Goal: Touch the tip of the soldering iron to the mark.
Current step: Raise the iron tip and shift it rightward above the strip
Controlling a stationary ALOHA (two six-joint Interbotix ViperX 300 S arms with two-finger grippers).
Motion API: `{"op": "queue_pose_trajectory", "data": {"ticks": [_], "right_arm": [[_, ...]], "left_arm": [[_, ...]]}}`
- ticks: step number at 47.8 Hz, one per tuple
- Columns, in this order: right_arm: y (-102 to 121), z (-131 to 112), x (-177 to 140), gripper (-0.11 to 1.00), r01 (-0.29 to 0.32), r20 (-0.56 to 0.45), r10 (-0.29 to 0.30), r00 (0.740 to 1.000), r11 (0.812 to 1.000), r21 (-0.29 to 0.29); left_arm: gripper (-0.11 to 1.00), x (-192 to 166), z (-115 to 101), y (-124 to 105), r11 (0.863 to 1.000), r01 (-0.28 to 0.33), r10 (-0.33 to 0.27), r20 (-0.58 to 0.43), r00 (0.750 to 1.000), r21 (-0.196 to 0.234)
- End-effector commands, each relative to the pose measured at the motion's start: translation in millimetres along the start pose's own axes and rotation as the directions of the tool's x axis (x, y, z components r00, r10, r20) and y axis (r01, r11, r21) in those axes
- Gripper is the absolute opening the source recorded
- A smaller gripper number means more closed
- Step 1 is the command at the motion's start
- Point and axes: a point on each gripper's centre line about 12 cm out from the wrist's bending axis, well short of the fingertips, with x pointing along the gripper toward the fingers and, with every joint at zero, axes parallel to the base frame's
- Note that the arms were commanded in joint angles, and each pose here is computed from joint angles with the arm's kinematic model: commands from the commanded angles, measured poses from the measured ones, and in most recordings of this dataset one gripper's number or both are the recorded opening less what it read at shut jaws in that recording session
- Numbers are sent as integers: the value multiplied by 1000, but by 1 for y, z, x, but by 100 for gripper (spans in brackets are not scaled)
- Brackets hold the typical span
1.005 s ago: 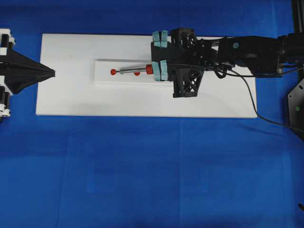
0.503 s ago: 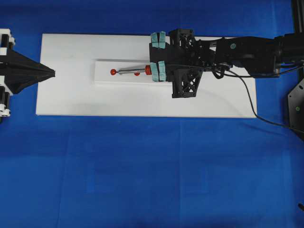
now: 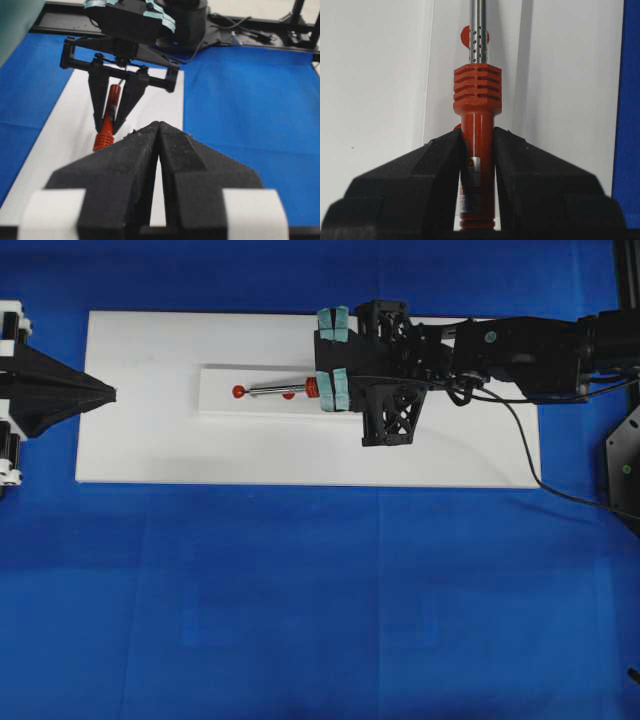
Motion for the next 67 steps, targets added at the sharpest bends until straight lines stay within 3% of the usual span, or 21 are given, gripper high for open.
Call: {"op": "queue_pose_trajectory", "data": {"ticks": [1, 35, 55, 67], "right_arm": [[-2, 14, -7, 6, 5, 43, -5, 999, 1000, 5], [-2, 14, -10, 6, 4, 40, -4, 999, 1000, 6], [-12, 51, -89, 6, 34, 149, -36, 988, 999, 10], [-13, 55, -100, 6, 43, 170, -43, 985, 999, 4]], "left_arm": [[0, 1, 4, 0, 1000, -1, 1, 17, 1000, 0], [0, 1, 5, 0, 1000, -1, 1, 18, 1000, 0], [0, 1, 5, 0, 1000, -1, 1, 20, 1000, 0], [0, 1, 5, 0, 1000, -1, 1, 20, 1000, 0]]}}
